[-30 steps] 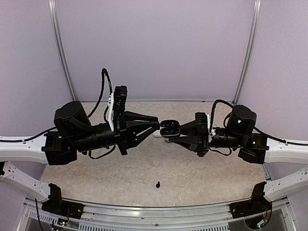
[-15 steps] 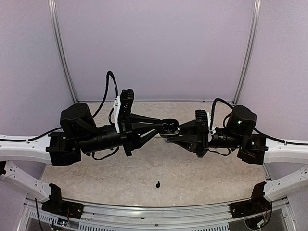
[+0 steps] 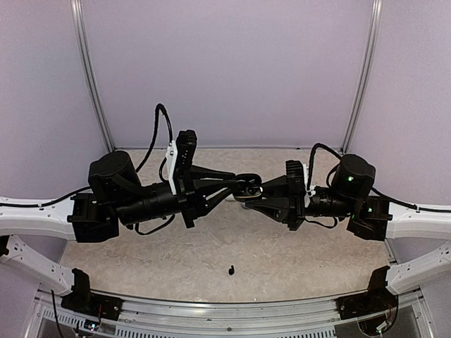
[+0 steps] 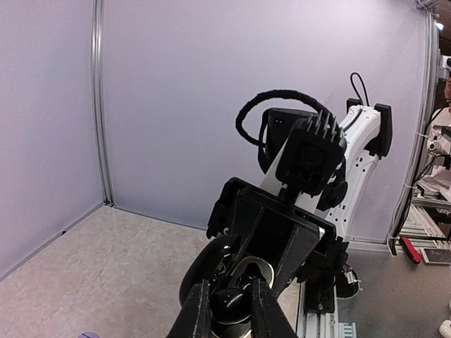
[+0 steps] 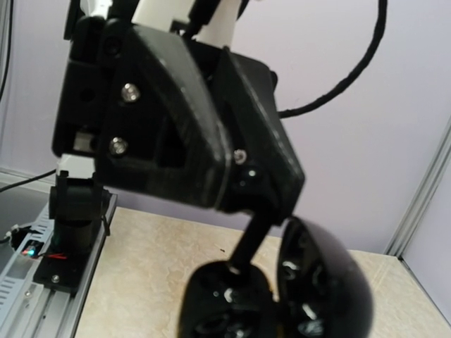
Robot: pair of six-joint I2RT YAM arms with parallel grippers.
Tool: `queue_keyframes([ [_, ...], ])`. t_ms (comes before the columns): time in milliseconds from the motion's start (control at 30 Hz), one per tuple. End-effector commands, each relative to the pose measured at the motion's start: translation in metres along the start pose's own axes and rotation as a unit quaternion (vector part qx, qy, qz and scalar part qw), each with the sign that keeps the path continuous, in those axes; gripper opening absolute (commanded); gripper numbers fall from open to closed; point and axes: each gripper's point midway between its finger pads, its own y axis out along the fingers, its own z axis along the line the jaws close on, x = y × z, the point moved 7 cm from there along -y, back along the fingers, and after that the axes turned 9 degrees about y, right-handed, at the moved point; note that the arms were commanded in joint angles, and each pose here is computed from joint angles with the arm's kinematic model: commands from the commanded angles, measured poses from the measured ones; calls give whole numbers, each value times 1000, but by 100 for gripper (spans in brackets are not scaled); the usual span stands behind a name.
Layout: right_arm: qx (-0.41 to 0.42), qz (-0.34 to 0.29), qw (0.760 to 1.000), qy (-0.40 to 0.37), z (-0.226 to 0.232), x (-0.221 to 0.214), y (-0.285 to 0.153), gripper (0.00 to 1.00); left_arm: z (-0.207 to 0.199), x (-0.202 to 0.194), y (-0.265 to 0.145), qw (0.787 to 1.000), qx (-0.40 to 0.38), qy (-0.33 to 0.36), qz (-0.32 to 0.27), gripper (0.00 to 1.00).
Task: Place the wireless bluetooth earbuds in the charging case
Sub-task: Insert the left earbud into the left side groove of the charging case.
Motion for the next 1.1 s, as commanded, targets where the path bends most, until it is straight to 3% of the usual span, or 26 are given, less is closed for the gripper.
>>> queue_keyframes([
  [0,17,-36,999,-14,5,18,0,0,2,0,5,1000,11,8,6,14],
  [1067,11,-82,996,32,6,32,-7,0,2,-26,9,992,78,76,62,13],
])
